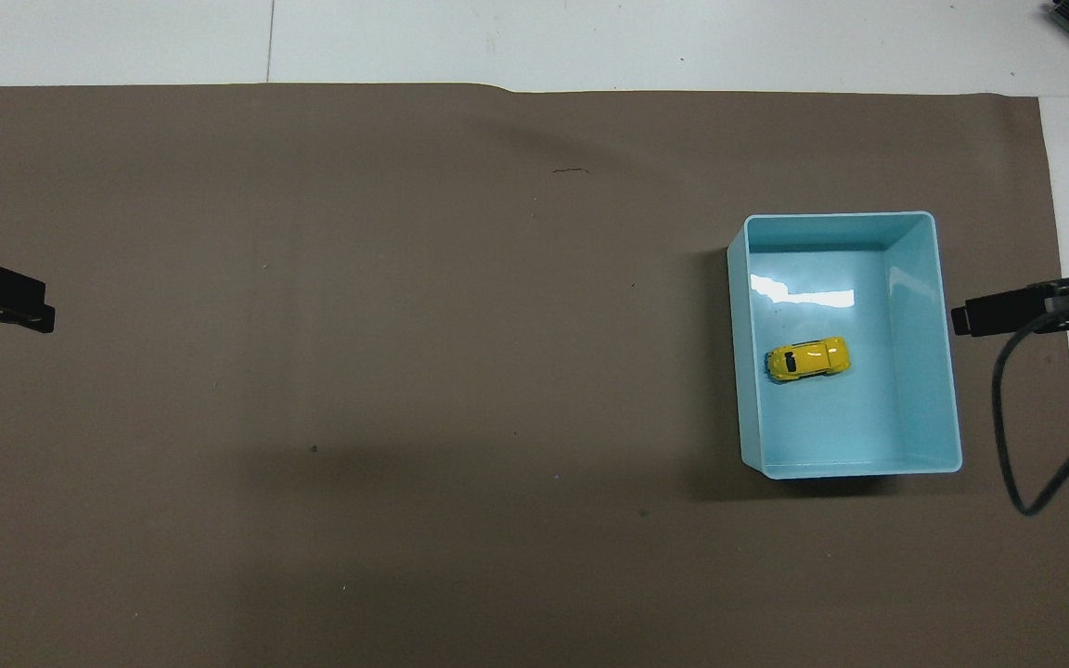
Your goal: Wind up and store yellow beetle car
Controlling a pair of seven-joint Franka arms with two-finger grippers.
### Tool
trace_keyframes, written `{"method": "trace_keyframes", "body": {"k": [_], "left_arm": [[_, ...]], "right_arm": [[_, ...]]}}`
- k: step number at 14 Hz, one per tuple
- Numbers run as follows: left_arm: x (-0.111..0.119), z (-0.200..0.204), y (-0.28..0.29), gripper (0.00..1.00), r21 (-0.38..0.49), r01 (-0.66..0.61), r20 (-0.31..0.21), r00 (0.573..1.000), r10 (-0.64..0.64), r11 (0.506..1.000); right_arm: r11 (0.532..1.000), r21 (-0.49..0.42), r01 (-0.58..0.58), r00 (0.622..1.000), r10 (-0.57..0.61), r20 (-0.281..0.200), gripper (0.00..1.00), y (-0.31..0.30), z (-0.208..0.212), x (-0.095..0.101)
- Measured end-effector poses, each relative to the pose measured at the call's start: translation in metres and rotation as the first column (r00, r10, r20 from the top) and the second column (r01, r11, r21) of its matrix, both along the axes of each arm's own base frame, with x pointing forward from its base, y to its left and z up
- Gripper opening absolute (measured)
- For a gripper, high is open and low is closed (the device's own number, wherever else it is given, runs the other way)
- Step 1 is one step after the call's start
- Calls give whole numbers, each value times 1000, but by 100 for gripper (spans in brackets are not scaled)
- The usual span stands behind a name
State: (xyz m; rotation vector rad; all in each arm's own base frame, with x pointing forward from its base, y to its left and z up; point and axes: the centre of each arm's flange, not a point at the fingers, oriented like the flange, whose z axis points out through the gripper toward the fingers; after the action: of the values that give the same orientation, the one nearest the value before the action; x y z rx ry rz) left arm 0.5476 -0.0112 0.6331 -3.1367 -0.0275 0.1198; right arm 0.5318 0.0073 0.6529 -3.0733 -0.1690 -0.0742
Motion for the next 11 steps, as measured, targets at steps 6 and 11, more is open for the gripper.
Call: {"method": "trace_keyframes", "body": {"k": [6, 11], "left_arm": [[0, 0, 0, 100, 0, 0, 0, 1000, 0, 1000], [0, 0, 0, 100, 0, 0, 0, 1000, 0, 1000]], "right_arm": [[998, -58, -1, 1000, 2, 18, 100, -4, 23, -6], [997, -77, 7, 1000, -6, 9, 100, -9, 22, -7]]}}
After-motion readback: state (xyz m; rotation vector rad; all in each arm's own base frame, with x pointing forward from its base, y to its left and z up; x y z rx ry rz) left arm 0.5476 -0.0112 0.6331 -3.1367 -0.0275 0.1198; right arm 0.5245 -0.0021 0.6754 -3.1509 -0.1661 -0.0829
